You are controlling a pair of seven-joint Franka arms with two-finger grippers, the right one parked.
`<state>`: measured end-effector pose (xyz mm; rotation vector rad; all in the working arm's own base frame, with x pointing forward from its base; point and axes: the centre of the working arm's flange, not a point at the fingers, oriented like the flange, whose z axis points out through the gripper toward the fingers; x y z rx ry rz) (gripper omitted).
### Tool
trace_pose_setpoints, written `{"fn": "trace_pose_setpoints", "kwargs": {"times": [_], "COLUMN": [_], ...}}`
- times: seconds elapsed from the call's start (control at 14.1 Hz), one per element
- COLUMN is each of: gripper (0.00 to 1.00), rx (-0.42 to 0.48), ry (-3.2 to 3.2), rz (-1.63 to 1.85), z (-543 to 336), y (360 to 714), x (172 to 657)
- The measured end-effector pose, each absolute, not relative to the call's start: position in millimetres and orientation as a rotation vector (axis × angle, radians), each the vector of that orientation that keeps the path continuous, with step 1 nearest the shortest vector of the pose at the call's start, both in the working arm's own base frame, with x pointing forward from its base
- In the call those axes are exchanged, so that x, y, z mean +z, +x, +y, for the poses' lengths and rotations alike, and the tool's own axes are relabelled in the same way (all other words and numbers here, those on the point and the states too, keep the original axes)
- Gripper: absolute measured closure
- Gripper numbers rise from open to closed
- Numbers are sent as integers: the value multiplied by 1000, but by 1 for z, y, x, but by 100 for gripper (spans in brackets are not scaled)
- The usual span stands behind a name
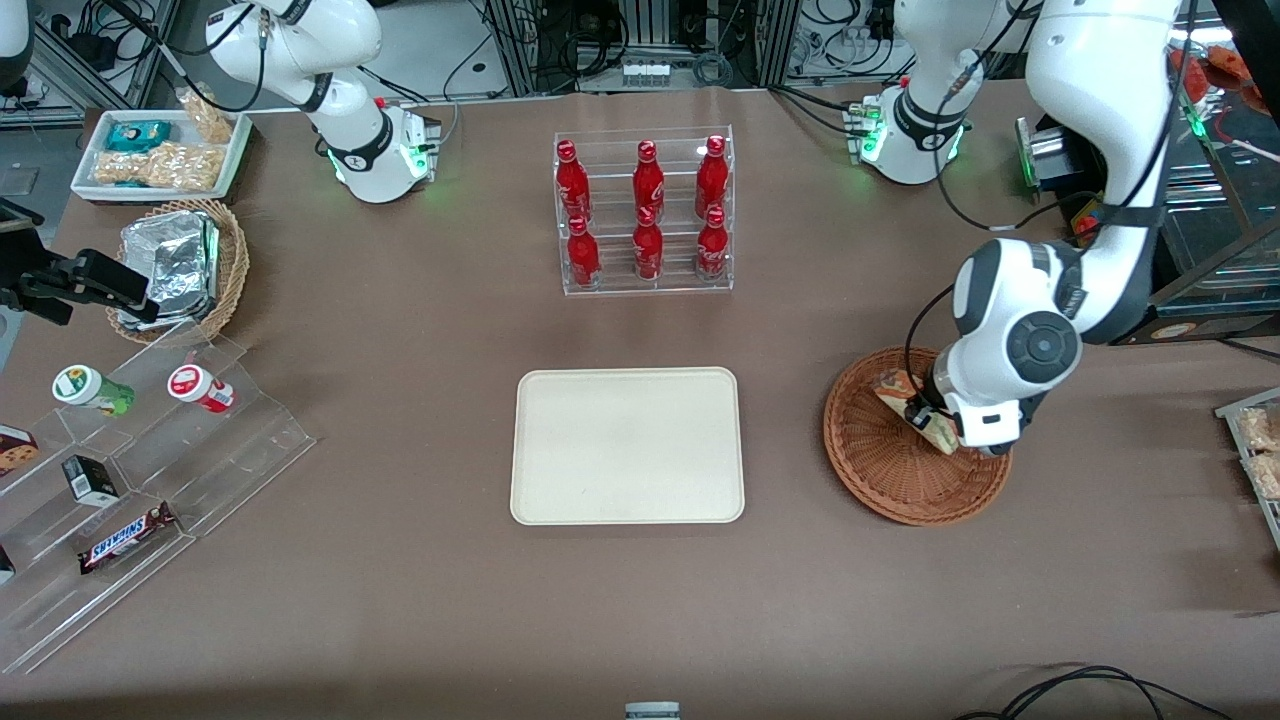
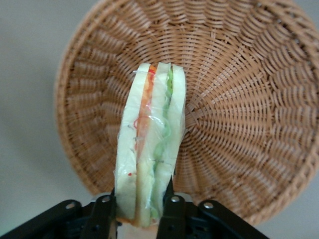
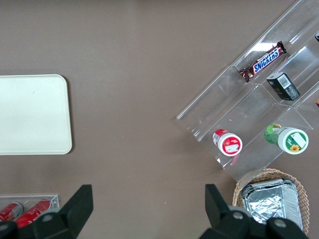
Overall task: Place sandwich from basket to tray
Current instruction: 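Lift the sandwich and carry it over the cream tray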
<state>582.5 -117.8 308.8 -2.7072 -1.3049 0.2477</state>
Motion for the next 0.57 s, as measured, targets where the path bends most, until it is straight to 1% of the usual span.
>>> {"fn": "trace_pose_setpoints", "kwargs": {"times": [0.14,0.28,0.35,0.57], "gripper": [75,83,85,86], "rx": [214,177,167,136], "ry": [-2739,-2816,-2870,-2987], "rz": [-1290,-1176,-1061,-755], "z": [-126,-154,-178,-265], "y": [598,601,599,595], "x": [342,360,364,361]}}
